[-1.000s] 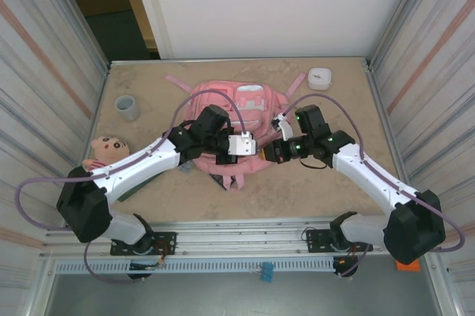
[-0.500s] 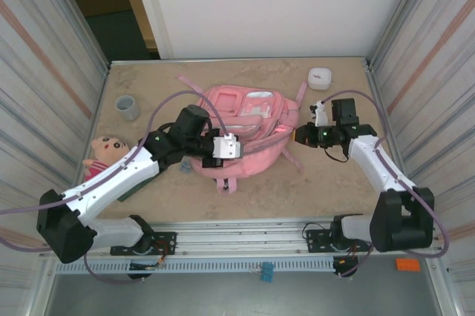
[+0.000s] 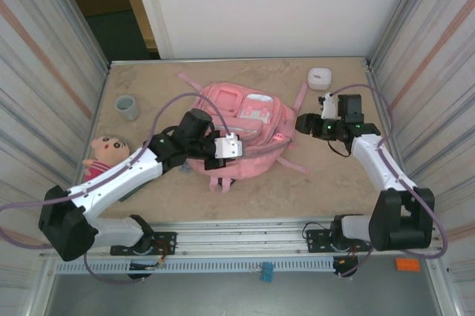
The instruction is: Pack the student bag
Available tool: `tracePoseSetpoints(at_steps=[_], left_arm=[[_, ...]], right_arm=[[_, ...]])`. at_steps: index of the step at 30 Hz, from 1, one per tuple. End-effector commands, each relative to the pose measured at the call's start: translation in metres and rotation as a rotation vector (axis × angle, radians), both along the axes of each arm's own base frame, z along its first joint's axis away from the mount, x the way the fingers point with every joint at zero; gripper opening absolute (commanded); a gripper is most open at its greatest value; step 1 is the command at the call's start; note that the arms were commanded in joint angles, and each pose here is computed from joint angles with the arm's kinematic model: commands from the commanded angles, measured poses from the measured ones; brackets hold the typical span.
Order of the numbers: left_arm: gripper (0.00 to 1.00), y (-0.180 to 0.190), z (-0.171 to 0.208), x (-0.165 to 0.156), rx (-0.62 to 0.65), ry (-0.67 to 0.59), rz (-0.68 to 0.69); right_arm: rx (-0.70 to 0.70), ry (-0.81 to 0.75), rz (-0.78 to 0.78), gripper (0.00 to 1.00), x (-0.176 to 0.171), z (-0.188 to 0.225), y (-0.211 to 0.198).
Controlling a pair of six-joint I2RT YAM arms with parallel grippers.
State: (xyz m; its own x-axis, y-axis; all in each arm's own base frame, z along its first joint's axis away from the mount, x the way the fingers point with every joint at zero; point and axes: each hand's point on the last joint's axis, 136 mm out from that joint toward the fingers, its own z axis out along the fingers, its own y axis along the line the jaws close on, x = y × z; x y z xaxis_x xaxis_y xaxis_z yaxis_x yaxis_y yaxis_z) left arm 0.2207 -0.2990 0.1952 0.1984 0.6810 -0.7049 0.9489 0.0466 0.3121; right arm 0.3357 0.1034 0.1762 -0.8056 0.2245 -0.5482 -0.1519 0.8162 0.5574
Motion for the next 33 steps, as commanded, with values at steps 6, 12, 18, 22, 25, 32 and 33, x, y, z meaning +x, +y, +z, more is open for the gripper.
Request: tracePoseSetpoints(at_steps=[6, 12, 18, 22, 25, 32, 33], left_arm=[[0.0, -0.069, 0.043, 0.027, -0.166, 0.003, 0.146], [0.66, -0.089, 0.05, -0.002, -0.195, 0.08, 0.055], [0.74, -0.042, 0.047, 0.031, -0.189, 0.052, 0.176], [0.75, -0.032, 0.009, 0.04, -0.09, -0.044, 0.082], [0.79, -0.04, -0.015, 0.049, -0.03, -0.077, 0.031], [0.85, -0.063, -0.045, 0.075, 0.015, -0.077, 0.023], [0.83, -0.064, -0.049, 0.078, 0.022, -0.078, 0.023]], right_arm=[[-0.01, -0.013, -0.054, 0.62, -0.03, 0.033, -0.012], [-0.042, 0.037, -0.075, 0.66, -0.042, 0.027, -0.015], [-0.115, -0.044, -0.023, 0.67, -0.053, 0.031, 0.001], [-0.12, -0.051, -0.09, 0.62, -0.052, 0.021, -0.003], [-0.159, -0.152, -0.121, 0.64, -0.051, 0.025, -0.003], [-0.143, -0.227, -0.148, 0.65, -0.054, 0.025, -0.005], [-0.145, -0.224, -0.148, 0.65, -0.055, 0.023, -0.005]])
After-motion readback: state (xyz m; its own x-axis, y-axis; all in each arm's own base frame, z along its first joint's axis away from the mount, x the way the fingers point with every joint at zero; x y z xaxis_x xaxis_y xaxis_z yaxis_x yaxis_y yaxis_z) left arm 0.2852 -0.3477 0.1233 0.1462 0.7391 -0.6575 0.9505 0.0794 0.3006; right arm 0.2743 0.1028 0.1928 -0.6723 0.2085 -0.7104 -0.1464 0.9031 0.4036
